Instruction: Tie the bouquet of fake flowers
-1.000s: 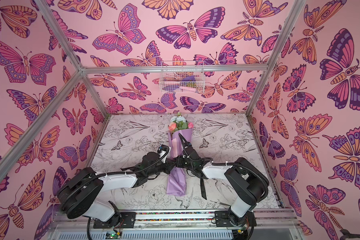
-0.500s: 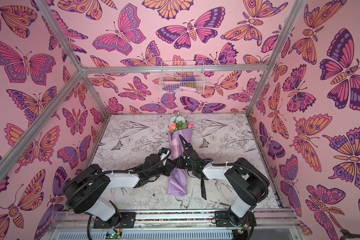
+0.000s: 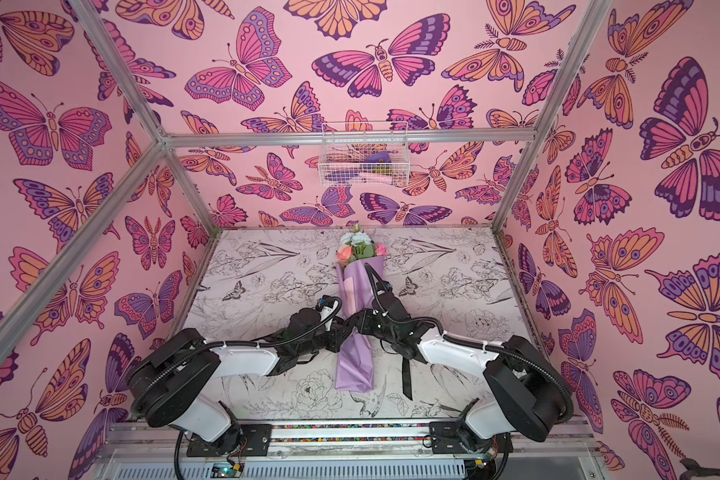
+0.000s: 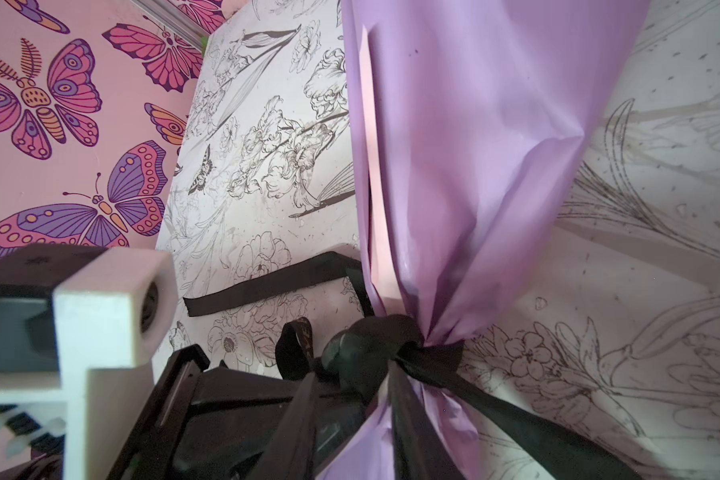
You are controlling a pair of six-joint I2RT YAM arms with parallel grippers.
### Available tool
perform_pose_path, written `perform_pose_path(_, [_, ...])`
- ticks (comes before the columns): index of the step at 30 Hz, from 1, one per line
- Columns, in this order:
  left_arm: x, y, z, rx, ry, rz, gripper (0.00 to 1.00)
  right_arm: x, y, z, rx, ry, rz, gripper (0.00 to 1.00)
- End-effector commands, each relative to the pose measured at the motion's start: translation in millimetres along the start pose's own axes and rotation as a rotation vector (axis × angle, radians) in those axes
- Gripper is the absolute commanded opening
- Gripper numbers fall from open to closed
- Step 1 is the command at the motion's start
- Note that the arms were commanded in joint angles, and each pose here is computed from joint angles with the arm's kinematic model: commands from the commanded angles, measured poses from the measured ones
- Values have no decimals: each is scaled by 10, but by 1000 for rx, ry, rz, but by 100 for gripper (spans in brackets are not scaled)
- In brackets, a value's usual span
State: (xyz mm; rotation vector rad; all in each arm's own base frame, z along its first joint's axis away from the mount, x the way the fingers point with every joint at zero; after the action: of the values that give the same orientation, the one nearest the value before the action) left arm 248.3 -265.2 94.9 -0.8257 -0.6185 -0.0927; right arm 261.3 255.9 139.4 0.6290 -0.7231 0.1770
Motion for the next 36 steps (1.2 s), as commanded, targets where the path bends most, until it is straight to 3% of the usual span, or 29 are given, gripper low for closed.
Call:
perform_pose_path(1, [-35, 3, 37, -1, 2, -1, 0, 9, 23, 28, -9, 12, -35, 34])
perform_pose_path(9, [-20, -37, 37, -23, -1, -2, 0, 15, 101, -102, 49, 23, -82, 37])
perform_pose_path(23, [-27, -92, 7, -53, 9, -9, 0, -41, 15, -240, -47, 83, -45, 40])
perform_pose_path(27, [-28, -86, 13, -49, 6, -10, 0, -98, -72, -231, -109, 111, -45, 35])
perform_pose_path(36, [-31, -70, 15, -41, 3, -7, 0, -138, -103, -168, -106, 97, -53, 21])
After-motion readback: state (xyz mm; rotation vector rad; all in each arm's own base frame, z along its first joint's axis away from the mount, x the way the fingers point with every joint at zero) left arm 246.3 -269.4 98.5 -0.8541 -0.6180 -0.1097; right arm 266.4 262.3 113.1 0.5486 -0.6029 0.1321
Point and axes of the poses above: each gripper's point midway between its finger pads, its own z axis back along the fingers, its own y axis along the line the jaws close on, x = y × z, the point moved 5 cm from there along z, back along the fingers, and after that the axes turned 13 degrees about z, right-handed, at the moved point
